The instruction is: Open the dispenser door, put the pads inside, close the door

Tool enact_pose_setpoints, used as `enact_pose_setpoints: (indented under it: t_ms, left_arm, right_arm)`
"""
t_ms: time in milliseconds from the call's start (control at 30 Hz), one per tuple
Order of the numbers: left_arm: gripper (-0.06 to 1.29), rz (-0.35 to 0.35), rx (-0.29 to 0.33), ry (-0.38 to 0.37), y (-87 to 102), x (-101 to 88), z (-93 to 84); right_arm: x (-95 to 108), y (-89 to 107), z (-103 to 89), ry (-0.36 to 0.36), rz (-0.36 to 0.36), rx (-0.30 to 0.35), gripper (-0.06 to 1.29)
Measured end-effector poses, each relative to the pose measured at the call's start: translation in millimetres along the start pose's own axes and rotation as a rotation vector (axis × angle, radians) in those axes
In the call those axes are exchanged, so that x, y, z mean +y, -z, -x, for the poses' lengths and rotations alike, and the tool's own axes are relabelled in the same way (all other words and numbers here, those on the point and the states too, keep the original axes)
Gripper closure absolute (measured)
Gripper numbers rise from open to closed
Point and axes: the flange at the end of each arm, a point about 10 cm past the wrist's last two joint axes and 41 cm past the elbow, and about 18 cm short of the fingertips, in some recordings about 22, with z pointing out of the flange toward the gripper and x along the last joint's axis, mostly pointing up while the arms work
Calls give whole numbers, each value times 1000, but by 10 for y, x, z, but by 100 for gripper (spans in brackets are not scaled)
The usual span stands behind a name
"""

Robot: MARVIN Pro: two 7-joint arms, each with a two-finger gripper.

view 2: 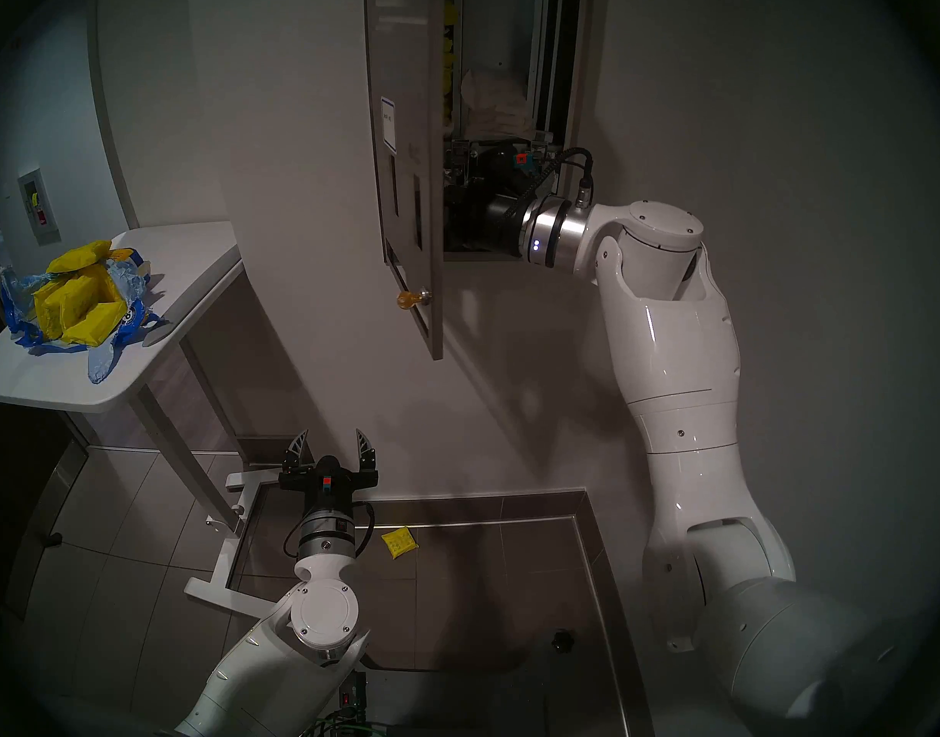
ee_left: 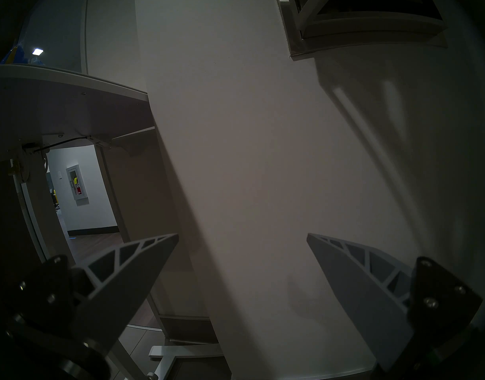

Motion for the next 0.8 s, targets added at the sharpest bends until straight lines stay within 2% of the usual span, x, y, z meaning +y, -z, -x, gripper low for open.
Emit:
enact_pose_setpoints:
  t_ms: [167, 400, 567, 800]
  left_arm:
    - [-4, 0, 0, 0, 0, 0, 0]
    - [-4, 0, 0, 0, 0, 0, 0]
    - [-4, 0, 0, 0, 0, 0, 0]
    - [-4, 0, 0, 0, 0, 0, 1]
  right_arm:
    - [-159, -134, -115, -11, -73, 14, 127]
    - [-402, -306, -335, 13, -132, 59, 127]
    - [-541, -420, -491, 91, -77, 106, 127]
    - [-601, -501, -557, 208, 85, 179, 127]
